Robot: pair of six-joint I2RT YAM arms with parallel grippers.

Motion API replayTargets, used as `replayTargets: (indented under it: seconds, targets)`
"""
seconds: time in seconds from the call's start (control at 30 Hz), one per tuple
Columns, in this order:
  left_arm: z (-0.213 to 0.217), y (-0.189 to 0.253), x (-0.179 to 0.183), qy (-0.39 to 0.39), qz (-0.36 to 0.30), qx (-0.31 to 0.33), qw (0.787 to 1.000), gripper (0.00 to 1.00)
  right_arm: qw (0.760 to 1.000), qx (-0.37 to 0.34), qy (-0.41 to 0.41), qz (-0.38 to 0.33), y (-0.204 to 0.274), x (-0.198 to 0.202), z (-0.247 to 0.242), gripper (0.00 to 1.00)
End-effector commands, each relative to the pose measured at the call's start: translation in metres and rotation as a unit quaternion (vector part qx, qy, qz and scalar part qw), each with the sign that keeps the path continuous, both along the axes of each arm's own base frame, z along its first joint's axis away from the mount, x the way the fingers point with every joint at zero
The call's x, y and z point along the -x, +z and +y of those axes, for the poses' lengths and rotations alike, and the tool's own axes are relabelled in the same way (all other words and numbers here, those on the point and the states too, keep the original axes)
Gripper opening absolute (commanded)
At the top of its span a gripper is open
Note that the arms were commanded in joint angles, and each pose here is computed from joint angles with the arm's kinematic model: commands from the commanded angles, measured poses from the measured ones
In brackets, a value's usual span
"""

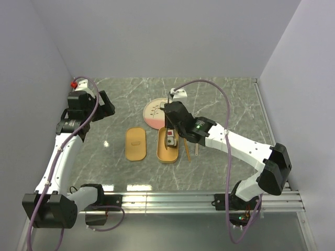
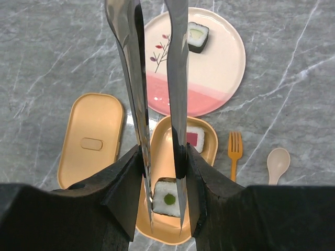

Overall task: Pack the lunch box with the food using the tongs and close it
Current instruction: Place the food into the lunch box

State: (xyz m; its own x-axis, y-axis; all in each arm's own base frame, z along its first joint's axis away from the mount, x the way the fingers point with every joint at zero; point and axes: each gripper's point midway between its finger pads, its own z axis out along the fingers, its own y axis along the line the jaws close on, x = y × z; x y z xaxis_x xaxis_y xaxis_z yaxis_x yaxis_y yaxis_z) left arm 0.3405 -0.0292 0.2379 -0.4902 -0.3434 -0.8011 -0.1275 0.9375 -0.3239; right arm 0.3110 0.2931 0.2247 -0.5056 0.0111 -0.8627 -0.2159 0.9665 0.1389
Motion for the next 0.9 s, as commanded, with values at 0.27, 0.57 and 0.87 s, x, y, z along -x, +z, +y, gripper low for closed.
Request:
replayTargets:
  seconds: [0.27, 0.57, 0.87]
  targets:
    - [-0.005, 0.009, 0.001, -0.006, -0.015, 0.005, 1.000, 1.00, 1.000, 0.005, -0.003, 0.018, -0.018, 0.000, 0.007, 0.18]
    - [-0.004, 0.005, 0.000, -0.005, -0.011, 0.003, 1.000, 0.99, 0.999, 0.021, -0.001, 0.039, -0.039, 0.004, 0.005, 0.18]
    - [-0.003, 0.003, 0.001, -0.004, -0.009, 0.001, 1.000, 0.99, 0.998, 0.033, 0.004, 0.052, -0.055, 0.004, 0.008, 0.18]
